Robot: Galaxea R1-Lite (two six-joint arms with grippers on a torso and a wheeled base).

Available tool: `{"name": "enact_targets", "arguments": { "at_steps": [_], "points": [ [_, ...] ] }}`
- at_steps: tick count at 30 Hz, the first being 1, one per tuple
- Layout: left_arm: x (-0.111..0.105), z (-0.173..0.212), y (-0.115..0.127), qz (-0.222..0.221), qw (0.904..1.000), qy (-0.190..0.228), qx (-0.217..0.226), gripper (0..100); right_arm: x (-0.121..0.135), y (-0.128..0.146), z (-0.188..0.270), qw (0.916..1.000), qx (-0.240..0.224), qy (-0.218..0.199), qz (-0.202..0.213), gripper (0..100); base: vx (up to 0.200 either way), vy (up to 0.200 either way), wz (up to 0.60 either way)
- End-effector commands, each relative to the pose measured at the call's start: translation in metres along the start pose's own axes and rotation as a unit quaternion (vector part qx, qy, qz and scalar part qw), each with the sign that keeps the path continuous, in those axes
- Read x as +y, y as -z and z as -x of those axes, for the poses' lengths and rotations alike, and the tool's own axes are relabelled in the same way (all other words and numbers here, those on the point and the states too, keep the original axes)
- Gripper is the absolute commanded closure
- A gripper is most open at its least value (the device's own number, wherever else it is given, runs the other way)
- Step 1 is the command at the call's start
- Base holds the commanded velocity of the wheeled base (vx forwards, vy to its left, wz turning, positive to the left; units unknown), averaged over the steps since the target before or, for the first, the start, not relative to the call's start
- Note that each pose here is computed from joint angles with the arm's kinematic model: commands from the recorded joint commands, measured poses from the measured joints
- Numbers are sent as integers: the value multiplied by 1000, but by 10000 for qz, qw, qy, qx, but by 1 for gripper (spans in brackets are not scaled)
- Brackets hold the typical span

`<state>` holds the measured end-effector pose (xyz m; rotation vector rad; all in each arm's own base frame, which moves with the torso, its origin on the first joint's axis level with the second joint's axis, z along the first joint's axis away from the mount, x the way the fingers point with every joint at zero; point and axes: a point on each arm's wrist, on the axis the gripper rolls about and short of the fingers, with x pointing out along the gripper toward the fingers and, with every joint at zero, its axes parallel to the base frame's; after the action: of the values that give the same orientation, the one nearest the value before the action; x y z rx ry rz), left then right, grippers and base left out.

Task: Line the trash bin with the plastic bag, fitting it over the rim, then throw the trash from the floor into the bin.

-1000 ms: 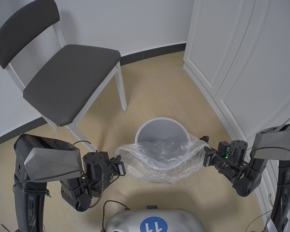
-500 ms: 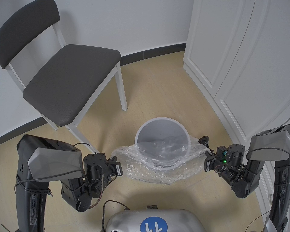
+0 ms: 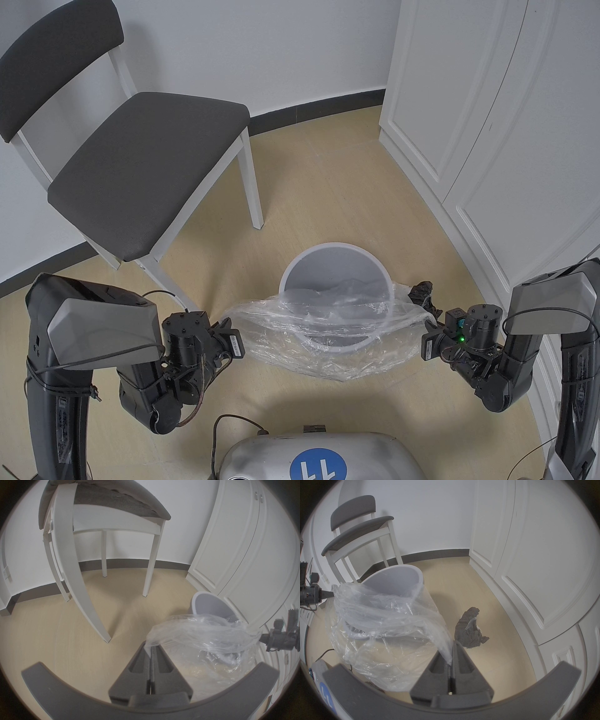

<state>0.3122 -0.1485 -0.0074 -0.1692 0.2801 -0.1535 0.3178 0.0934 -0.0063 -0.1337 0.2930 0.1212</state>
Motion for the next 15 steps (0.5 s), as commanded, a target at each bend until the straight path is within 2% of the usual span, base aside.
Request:
{"name": "enact_targets", "arguments": {
  "at_steps": [1,6,12,13,15],
  "points": [
    [-11,5,-7,46,9998,140,-132,100,0,-2,0,10000,-90,-5,-22,100,0,0,0],
    [-32,13,-10,362,9985,356,-211,100,3,-15,11,9996,-245,-123,-55,100,0,0,0],
    [-33,12,-8,374,9986,320,-201,100,-7,-8,11,9999,-114,-84,-41,100,0,0,0],
    [-32,12,-8,370,9987,308,-189,100,-9,-8,10,9998,-117,-155,-73,0,0,0,0],
    [-32,13,-7,365,9987,304,-176,100,-10,-9,13,9991,-127,-379,-148,0,0,0,0]
  ]
}}
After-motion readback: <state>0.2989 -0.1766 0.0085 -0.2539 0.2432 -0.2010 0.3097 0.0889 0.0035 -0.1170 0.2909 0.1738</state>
